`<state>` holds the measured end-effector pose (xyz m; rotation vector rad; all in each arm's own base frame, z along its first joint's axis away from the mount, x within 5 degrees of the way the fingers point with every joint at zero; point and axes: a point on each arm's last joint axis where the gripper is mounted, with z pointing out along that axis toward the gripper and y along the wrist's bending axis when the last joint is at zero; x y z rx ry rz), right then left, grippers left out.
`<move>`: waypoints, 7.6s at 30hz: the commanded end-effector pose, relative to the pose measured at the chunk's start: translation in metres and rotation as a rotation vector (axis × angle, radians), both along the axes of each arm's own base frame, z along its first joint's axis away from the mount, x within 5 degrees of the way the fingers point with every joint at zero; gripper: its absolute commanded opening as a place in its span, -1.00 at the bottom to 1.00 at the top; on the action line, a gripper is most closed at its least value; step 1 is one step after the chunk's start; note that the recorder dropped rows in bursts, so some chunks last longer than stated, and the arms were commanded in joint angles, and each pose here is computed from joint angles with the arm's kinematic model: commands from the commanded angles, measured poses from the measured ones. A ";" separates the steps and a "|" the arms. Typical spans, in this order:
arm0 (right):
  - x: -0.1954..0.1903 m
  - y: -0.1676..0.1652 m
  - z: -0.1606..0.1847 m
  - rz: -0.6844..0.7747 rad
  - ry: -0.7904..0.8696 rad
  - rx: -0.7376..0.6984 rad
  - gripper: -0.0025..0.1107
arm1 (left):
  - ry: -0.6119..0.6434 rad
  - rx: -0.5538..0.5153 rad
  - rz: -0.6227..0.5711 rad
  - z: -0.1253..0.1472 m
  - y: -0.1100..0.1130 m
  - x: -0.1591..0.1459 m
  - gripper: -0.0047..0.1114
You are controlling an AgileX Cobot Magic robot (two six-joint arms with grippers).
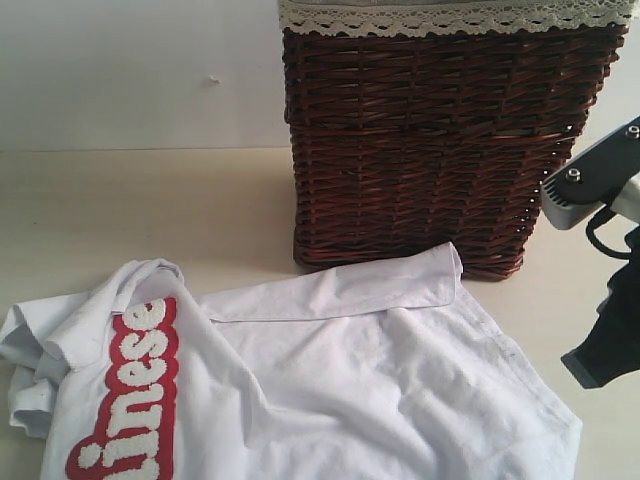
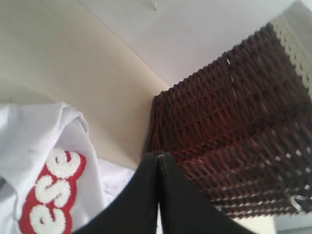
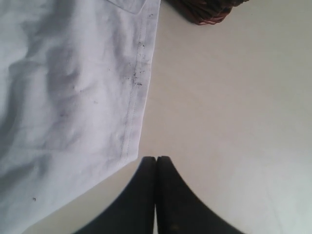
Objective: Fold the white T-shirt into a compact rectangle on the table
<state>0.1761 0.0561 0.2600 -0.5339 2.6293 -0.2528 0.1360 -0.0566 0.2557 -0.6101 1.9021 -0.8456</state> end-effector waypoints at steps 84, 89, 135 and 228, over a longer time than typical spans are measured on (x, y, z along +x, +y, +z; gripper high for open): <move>0.079 0.053 -0.105 0.066 0.239 0.059 -0.01 | -0.096 1.132 -1.163 -0.074 -0.060 0.011 -0.72; 0.080 0.054 -0.117 0.059 0.282 0.041 0.00 | -0.019 1.131 -1.189 -0.090 -0.063 0.017 -0.21; 0.121 0.095 -0.102 0.159 0.504 0.157 -0.06 | 0.126 1.134 -1.187 -0.124 -0.074 0.040 -0.11; 0.151 0.038 -0.146 0.039 -0.053 -0.428 -0.96 | 0.050 1.282 -0.854 -0.144 -0.072 0.091 -0.11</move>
